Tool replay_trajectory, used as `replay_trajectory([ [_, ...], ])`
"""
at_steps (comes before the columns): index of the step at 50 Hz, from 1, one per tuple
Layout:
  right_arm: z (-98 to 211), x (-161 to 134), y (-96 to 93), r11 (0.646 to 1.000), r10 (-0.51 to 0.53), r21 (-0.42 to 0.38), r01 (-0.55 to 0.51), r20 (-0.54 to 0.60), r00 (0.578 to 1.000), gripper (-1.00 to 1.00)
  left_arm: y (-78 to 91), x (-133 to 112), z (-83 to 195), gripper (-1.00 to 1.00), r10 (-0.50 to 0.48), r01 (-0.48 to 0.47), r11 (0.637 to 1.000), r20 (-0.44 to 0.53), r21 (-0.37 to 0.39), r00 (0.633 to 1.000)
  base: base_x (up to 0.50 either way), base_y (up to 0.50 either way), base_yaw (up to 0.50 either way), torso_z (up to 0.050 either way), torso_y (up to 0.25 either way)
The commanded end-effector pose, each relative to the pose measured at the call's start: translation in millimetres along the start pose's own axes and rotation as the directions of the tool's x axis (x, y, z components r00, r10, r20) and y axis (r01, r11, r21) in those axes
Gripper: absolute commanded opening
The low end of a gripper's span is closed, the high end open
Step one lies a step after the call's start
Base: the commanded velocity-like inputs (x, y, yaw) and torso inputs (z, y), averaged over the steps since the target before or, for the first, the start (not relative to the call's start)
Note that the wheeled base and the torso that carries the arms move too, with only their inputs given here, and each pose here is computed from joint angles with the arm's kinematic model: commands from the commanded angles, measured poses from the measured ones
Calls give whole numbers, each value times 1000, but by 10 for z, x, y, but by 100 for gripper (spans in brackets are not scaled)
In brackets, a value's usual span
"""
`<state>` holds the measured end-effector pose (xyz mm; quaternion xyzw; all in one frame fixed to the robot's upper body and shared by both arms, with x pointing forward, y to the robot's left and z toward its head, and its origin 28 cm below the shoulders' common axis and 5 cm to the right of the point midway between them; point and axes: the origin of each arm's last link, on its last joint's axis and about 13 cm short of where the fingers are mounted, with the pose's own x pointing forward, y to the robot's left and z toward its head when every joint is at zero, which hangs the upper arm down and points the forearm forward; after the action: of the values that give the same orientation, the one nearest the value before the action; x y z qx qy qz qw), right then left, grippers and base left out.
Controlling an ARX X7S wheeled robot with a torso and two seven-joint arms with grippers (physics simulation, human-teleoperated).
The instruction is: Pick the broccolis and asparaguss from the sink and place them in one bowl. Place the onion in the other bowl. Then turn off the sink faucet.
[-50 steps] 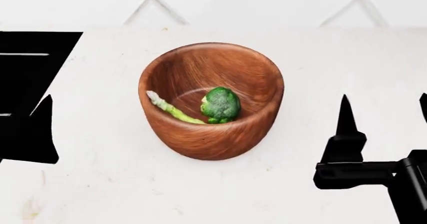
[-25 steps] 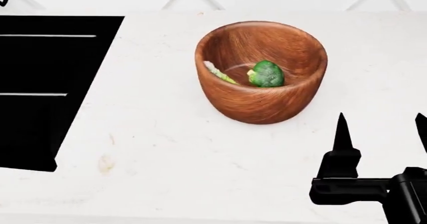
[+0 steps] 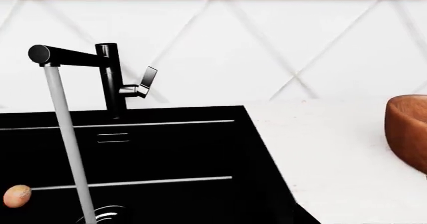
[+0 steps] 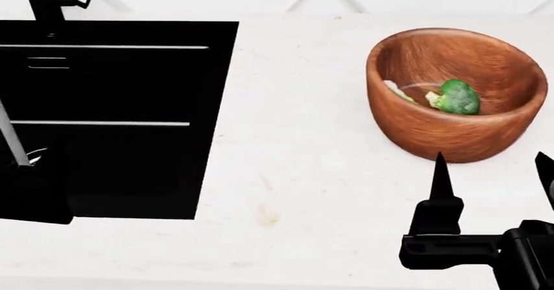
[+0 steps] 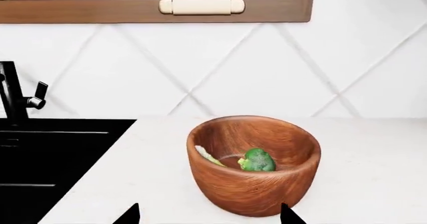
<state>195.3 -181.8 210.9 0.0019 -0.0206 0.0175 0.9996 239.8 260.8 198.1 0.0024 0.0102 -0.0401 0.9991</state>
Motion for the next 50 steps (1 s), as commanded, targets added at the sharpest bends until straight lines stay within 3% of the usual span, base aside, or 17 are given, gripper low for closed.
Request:
replay_trajectory([
  [1, 0, 5, 2, 1000, -5, 8, 5, -2, 1000, 100, -4, 4, 0, 100, 0, 0, 1000, 0, -7, 1000, 0, 500, 0, 0, 0],
  [50, -78, 46, 10, 1000, 2, 2, -2, -22, 1000, 100, 11, 4, -9, 100, 7, -7, 1000, -2, -9, 1000, 0, 500, 0, 0, 0],
])
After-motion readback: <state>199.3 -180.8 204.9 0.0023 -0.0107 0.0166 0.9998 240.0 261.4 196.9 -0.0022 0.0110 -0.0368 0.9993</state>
